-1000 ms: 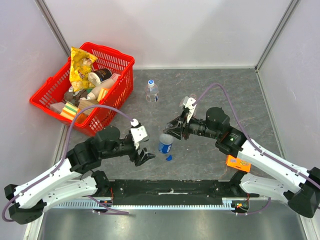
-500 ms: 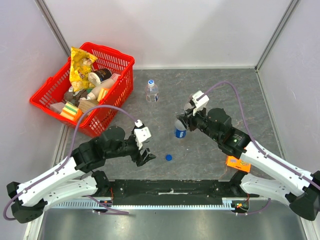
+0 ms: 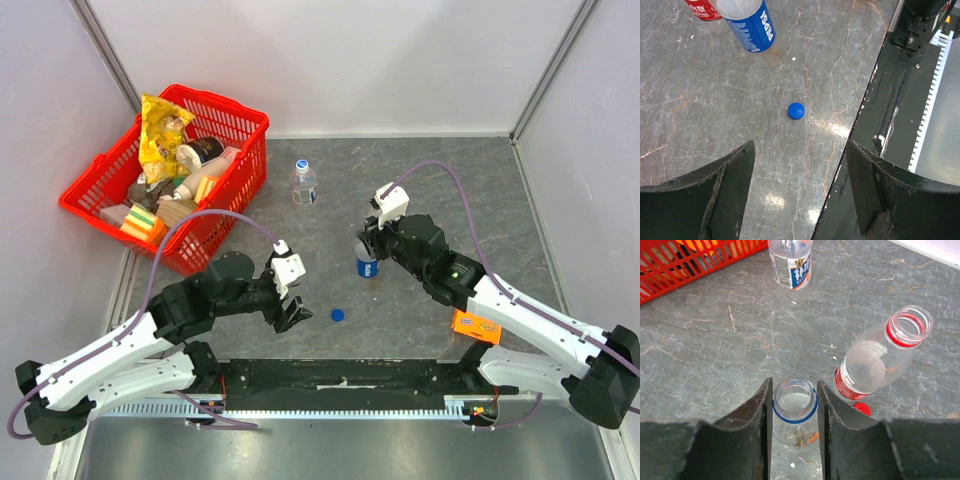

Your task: Unscrew the bottle caps

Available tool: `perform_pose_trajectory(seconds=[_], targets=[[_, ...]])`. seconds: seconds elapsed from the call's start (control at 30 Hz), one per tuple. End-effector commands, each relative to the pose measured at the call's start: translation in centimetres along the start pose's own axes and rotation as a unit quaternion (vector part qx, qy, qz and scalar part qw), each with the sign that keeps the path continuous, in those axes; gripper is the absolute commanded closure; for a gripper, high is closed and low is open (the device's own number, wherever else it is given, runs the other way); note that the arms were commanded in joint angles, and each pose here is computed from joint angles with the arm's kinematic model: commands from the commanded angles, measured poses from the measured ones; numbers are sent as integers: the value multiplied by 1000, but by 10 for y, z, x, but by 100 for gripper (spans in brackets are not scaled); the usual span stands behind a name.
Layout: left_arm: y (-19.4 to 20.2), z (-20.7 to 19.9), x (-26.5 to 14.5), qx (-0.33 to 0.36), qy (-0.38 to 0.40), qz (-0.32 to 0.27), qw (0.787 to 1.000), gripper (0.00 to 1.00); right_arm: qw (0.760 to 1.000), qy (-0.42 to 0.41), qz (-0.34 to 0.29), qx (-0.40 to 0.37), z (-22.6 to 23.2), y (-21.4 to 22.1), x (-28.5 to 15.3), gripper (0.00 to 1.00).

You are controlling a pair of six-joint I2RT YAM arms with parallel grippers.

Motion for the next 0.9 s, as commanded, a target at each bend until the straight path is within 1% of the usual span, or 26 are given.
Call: perform_pose_trajectory(seconds=[0.0,0.1,0.13,0.27,0.37,0.43,0.57,0.7,0.8,0.87], targets=[[-4,1,1,1,-2,-13,1000,22,1000,10,-14,21,-2,1,4,100],[-3,1,1,1,-3,-11,1000,22,999,18,-13,27,-3,6,3,100],[-3,0,1,1,-2,-11,1000,22,999,21,-12,29,-4,7,3,97],[-4,1,1,1,-4,-11,1000,22,999,26,-8,38,-5,12,2,78],[-4,1,1,0,-6,-12,1000,22,999,23,-8,43,-5,13,1,73],[-4,1,1,-2,-7,-11,1000,22,999,20,-8,46,-5,12,0,67],[-4,2,2,-7,-16,-10,1000,22,998,11,-11,53,-3,10,-4,51],[-5,6,2,-21,-45,-5,999,22,998,0,-17,56,-2,5,-9,33],[-5,9,2,-28,-69,-4,997,21,998,-3,-20,58,-1,1,-13,27],[-7,10,2,-55,-88,-6,995,21,998,-7,-23,60,-1,-2,-15,23]])
Point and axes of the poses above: each gripper's point midway between its finger pads, its own x axis out along the fingers, its own z axis along the line the jaws close on, y = z × x, the point moved 10 cm from there along -x, back along the fingers, and after that the axes turned 9 degrees about x, right-handed, at the moved point
